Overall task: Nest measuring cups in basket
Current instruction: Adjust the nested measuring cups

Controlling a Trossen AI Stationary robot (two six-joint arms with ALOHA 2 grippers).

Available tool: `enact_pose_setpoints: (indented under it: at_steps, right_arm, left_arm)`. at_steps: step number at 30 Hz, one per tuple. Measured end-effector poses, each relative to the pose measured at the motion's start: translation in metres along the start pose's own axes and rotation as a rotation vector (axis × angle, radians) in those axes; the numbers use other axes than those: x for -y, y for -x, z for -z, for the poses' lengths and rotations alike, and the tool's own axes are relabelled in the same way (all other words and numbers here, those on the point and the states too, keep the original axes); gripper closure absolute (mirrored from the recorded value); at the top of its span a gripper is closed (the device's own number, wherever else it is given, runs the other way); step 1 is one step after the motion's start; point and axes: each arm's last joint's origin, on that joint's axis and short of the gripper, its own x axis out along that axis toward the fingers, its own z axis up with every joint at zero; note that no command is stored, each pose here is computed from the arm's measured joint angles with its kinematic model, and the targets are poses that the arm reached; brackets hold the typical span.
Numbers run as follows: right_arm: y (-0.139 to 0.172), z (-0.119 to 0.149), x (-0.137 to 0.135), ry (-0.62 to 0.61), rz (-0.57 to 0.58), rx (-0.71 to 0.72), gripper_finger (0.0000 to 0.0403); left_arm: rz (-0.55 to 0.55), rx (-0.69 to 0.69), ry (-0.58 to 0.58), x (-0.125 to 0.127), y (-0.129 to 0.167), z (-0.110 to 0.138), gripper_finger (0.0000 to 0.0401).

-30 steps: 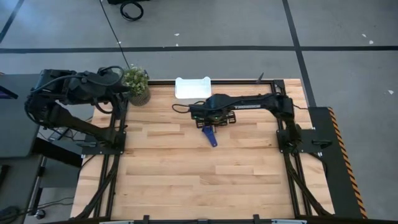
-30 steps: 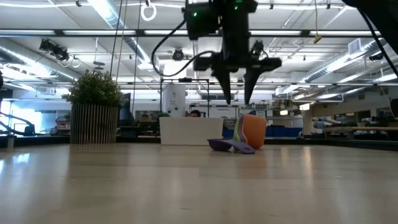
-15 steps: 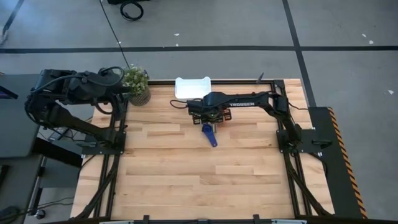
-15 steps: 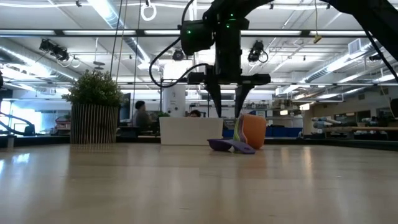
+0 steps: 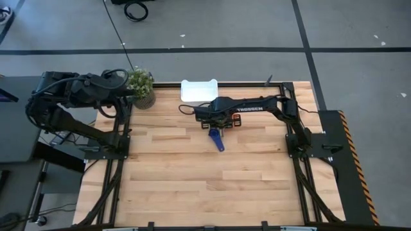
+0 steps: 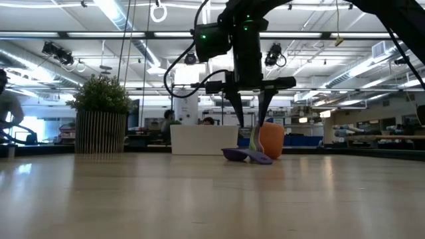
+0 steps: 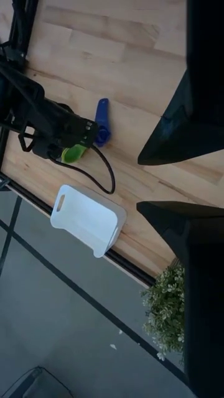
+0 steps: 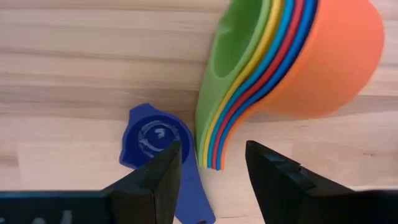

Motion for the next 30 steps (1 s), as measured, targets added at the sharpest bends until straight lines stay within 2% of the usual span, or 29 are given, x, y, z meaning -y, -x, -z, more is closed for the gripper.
enact_pose_setpoints:
  at_steps: [10,22,30]
  right_arm:
    - [-0.008,0.003,0.004,-0.026,0.033,-0.019,0.0218]
    - [-0.024,0.005,0.004,-0.032,0.012,-0.020,0.0218]
    - [-0.048,0.007,0.006,-0.037,-0.019,-0.009,0.0218]
  left_arm:
    - [0.000,0.000,-0.002,0.000,0.000,0.000,0.0289]
    - [0.000,0.000,-0.003,0.000,0.000,0.000,0.0289]
    - [0.000,0.000,-0.002,0.000,0.000,0.000,0.0289]
